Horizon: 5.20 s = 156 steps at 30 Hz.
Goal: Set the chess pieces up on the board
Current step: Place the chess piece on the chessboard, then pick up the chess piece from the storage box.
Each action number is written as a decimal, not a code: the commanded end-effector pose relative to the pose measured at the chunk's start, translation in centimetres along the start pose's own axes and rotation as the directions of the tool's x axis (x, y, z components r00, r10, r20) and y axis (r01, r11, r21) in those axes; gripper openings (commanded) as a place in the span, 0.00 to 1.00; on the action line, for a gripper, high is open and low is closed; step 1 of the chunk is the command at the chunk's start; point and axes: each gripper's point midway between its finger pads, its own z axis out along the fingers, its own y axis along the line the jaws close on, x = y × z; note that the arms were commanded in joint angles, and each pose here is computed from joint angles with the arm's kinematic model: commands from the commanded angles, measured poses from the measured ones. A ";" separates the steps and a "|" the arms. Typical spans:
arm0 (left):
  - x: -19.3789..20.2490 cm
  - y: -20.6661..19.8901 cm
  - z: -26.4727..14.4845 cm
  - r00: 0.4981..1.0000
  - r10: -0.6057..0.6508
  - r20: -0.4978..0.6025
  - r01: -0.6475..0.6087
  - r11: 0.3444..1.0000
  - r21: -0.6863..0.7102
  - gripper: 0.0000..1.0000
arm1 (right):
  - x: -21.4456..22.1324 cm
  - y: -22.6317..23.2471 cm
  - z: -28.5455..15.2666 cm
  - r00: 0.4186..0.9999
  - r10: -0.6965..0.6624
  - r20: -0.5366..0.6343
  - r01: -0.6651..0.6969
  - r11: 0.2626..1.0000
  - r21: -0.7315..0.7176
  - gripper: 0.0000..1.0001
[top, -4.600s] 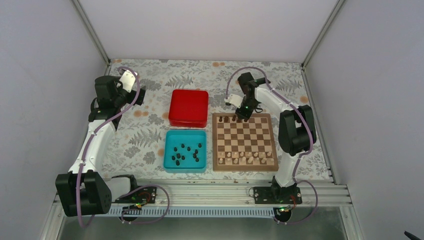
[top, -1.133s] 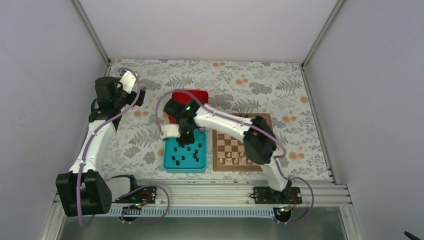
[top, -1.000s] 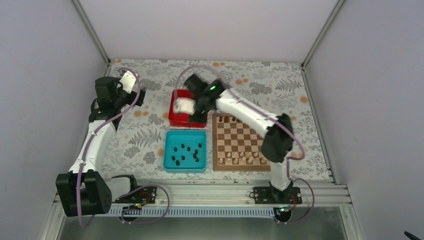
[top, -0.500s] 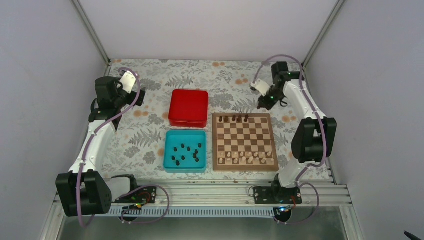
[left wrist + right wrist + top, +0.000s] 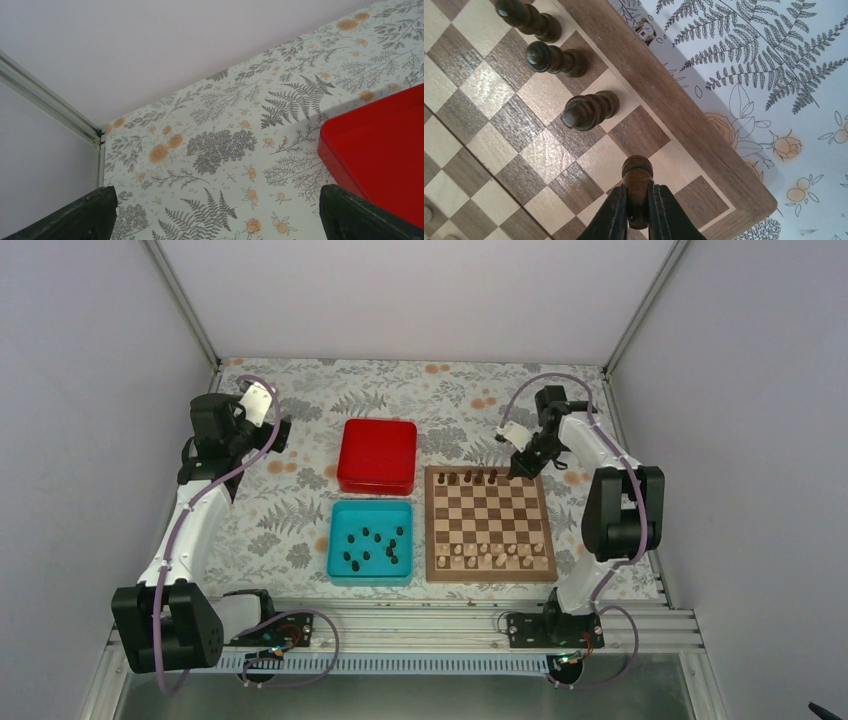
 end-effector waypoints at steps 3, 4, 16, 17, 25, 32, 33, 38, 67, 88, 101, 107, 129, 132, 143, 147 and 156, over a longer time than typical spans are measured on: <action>-0.6 0.1 -0.1 1.000 0.002 0.020 -0.002 1.000 0.004 1.00 | -1.0 -0.4 1.4 1.000 -0.016 0.011 0.017 1.000 -0.022 0.09; -0.5 0.1 -0.1 1.000 0.002 0.019 -0.003 1.000 0.004 1.00 | -1.1 -0.5 1.4 1.000 -0.017 0.010 0.017 1.000 -0.019 0.09; -0.4 0.1 0.0 1.000 0.004 0.017 -0.004 1.000 0.004 1.00 | -0.4 -2.3 1.2 0.999 0.015 -0.040 -0.013 0.998 0.055 0.09; -0.4 0.1 0.1 1.000 0.004 0.016 -0.004 1.000 0.004 1.00 | -0.1 -2.3 1.3 0.998 0.019 -0.052 -0.016 0.998 0.061 0.09; -0.3 0.1 0.2 1.000 0.004 0.013 -0.004 1.000 0.007 1.00 | 0.5 -2.3 1.6 0.997 0.025 -0.074 -0.021 0.999 0.047 0.10; -0.3 0.0 0.2 1.000 0.004 0.014 -0.004 1.000 0.010 1.00 | 1.1 -2.1 2.0 0.995 0.022 -0.100 -0.018 0.999 0.044 0.10; -0.3 0.0 0.2 1.000 0.004 0.013 -0.004 1.000 0.010 1.00 | 1.2 -2.1 2.1 0.994 0.022 -0.103 -0.018 0.999 0.041 0.10; -0.2 0.0 0.2 1.000 0.004 0.012 -0.004 1.000 0.009 1.00 | 1.5 -2.0 2.4 0.993 0.024 -0.115 -0.021 0.999 0.030 0.10; -0.3 0.1 0.1 1.000 0.006 0.013 -0.006 1.000 0.005 1.00 | -1.8 -1.6 -2.2 1.000 -0.020 -0.016 0.020 0.998 0.051 0.45; -0.2 0.1 0.0 1.000 0.006 0.011 -0.006 1.000 0.003 1.00 | -14.0 31.2 3.5 0.700 -0.714 0.007 0.708 0.693 -0.135 0.51; -0.1 0.0 0.2 1.000 0.007 0.008 -0.007 1.000 0.004 1.00 | -12.5 39.8 8.0 0.549 -0.836 0.020 0.813 0.528 -0.246 0.45; 0.0 0.0 0.2 1.000 0.009 0.008 -0.009 1.000 0.005 1.00 | -12.2 40.3 8.7 0.539 -0.842 0.010 0.816 0.519 -0.256 0.43; 0.2 -0.1 0.3 1.000 0.012 0.007 -0.012 1.000 0.007 1.00 | -12.0 40.0 11.0 0.541 -0.841 -0.018 0.810 0.527 -0.256 0.29; 0.2 -0.1 0.3 1.000 0.012 0.008 -0.012 1.000 0.007 1.00 | -12.3 40.1 10.9 0.544 -0.839 -0.008 0.812 0.529 -0.247 0.20; 0.2 -0.2 0.2 1.000 0.012 0.008 -0.012 1.000 0.010 1.00 | -13.7 38.8 7.7 0.577 -0.816 0.027 0.802 0.561 -0.205 0.04; 0.2 -0.1 0.2 1.000 0.012 0.009 -0.013 1.000 0.008 1.00 | -15.9 35.8 4.1 0.633 -0.770 0.074 0.772 0.622 -0.133 0.04; 0.0 -0.1 0.2 1.000 0.011 0.013 -0.011 1.000 0.007 1.00 | -18.3 24.5 -5.6 0.773 -0.608 0.180 0.610 0.791 0.048 0.04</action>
